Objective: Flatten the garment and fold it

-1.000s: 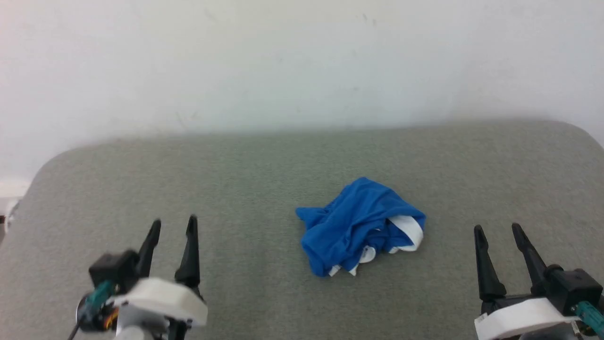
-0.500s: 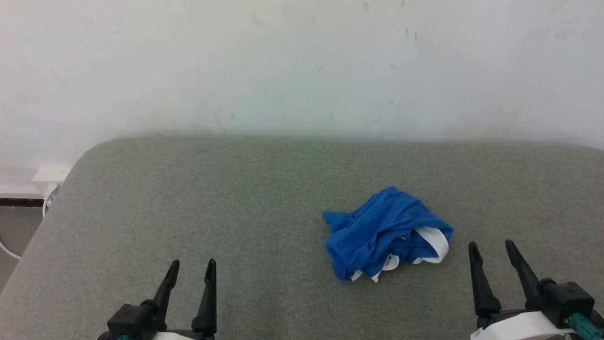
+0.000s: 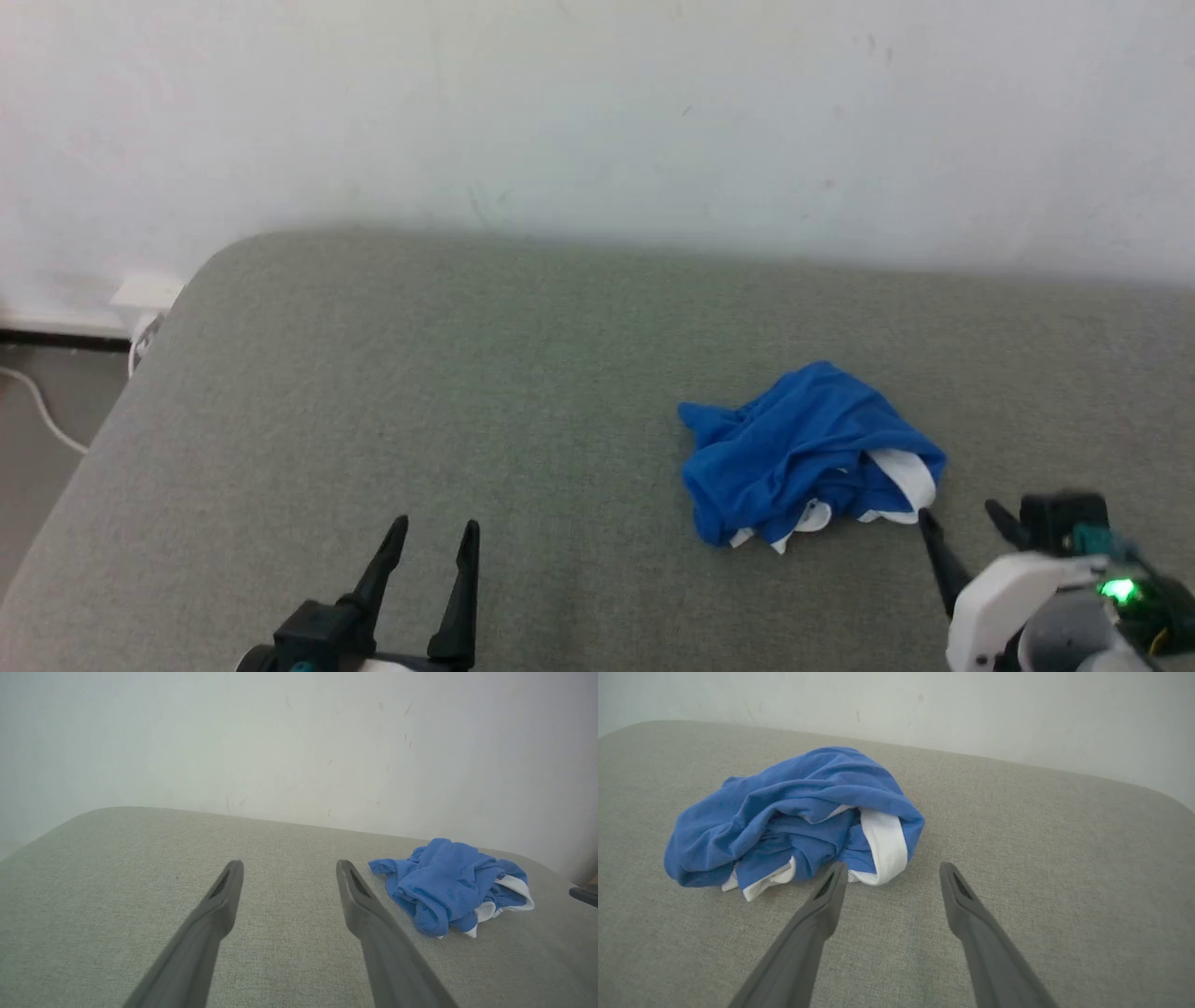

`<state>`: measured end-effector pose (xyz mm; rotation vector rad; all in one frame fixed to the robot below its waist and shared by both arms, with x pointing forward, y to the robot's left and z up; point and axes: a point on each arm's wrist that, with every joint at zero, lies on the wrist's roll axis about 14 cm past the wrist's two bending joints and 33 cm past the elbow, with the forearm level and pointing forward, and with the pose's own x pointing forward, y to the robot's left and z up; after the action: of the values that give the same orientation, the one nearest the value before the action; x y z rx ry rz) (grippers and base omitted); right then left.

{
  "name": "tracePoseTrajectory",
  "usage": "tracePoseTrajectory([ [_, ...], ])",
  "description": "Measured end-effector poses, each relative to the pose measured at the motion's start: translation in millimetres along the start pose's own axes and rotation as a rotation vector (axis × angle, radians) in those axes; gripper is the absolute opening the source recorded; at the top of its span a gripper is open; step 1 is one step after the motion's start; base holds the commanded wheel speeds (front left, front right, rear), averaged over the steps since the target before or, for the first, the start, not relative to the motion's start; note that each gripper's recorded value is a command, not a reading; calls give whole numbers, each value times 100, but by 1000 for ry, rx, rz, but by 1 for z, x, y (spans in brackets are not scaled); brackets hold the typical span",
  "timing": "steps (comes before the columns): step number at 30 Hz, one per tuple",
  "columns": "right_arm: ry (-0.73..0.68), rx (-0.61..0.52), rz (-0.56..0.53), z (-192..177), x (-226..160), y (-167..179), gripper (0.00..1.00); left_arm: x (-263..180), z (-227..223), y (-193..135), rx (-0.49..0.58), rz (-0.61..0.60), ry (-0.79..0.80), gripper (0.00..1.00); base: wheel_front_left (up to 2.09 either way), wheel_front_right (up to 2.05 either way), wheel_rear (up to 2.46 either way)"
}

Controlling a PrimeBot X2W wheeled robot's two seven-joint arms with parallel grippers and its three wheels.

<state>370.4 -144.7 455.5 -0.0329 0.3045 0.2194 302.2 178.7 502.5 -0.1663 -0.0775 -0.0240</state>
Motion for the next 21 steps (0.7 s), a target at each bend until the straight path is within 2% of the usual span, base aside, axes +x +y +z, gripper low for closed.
tracePoseTrajectory([
  [10, 261, -75, 45, -18, 58, -12, 100, 1, -14, 18, -12, 71, 47, 100, 0, 0, 0],
  [15, 317, -85, 91, -35, 78, 2, 100, -2, -21, 29, -5, 110, 76, 100, 0, 0, 0],
  [16, 327, -87, 101, -39, 80, 5, 84, -3, -22, 31, -3, 117, 81, 100, 0, 0, 0],
  [17, 333, -87, 109, -42, 82, 8, 31, -4, -23, 32, -4, 124, 87, 100, 0, 0, 0],
  [18, 329, -86, 113, -44, 84, 9, 0, -5, -25, 34, -4, 131, 92, 100, 0, 0, 0],
  [21, 277, -82, 88, -37, 90, 2, 0, -7, -27, 36, -4, 140, 101, 100, 0, 0, 0],
])
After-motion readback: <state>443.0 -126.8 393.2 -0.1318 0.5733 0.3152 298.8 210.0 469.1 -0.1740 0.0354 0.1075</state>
